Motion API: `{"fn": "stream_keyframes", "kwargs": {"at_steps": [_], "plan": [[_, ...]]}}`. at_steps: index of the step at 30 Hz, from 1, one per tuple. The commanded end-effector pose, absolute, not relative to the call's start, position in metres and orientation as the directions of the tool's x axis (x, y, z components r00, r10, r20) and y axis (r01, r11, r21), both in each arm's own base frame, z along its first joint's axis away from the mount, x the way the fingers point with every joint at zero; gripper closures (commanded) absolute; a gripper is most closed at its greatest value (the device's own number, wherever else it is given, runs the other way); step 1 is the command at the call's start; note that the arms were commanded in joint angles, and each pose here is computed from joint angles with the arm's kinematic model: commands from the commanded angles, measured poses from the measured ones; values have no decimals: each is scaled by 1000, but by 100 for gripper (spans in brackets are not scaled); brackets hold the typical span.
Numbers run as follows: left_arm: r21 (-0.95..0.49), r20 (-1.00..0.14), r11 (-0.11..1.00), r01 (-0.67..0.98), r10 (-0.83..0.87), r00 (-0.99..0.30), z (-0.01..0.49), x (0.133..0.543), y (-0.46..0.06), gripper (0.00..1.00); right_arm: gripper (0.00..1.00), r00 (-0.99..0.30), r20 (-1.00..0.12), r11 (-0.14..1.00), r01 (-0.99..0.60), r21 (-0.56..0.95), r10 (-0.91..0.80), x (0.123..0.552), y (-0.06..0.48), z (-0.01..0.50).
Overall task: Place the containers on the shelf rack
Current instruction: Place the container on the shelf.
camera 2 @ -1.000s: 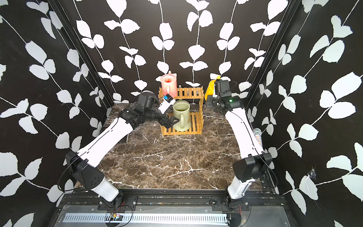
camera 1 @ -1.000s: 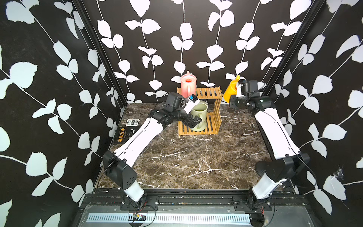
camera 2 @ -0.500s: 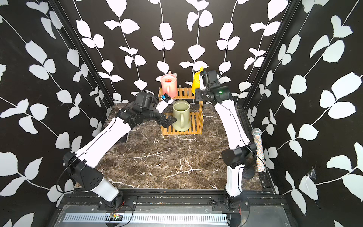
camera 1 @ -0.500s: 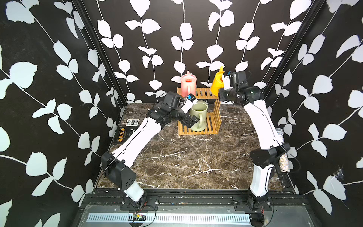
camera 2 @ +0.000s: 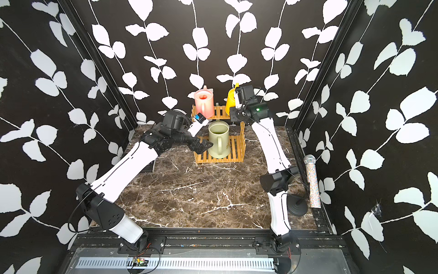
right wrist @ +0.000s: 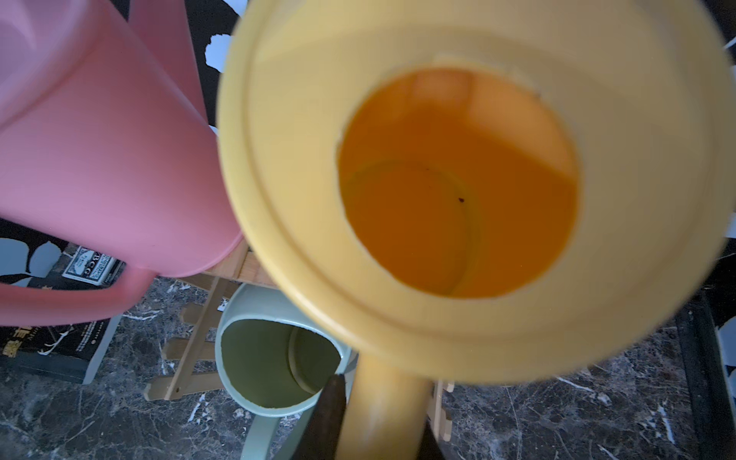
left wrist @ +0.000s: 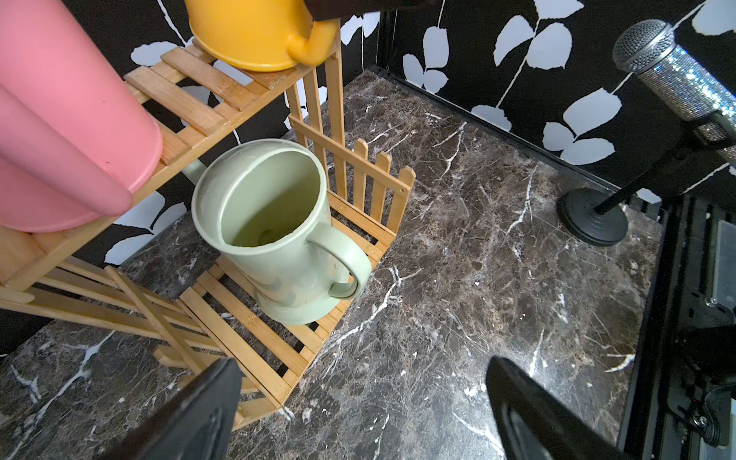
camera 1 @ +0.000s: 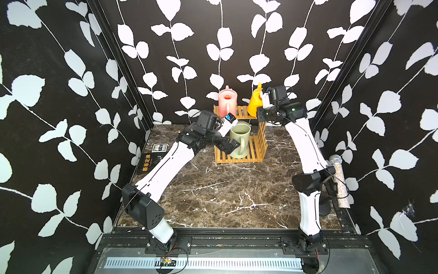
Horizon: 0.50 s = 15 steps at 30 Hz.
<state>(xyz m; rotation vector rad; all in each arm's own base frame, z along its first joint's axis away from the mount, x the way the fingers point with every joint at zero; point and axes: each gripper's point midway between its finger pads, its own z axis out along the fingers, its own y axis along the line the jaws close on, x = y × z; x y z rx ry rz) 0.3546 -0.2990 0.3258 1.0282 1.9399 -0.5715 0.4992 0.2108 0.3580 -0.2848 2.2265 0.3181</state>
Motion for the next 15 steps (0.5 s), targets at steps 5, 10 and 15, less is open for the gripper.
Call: {"fn": "stream_keyframes", "kwargs": {"at_steps": [5, 10, 15], "plan": [[8, -855, 556, 831, 435, -282, 338, 347, -291, 1, 92, -564, -820, 930, -346, 123, -101, 501, 229, 372], [5, -854, 556, 831, 435, -285, 336, 347, -292, 1, 87, -556, -820, 929, -359, 89, -137, 498, 232, 371], [6, -855, 556, 831, 434, -284, 336, 348, -292, 2, 82, -555, -818, 945, -324, 50, -148, 497, 222, 372]]}}
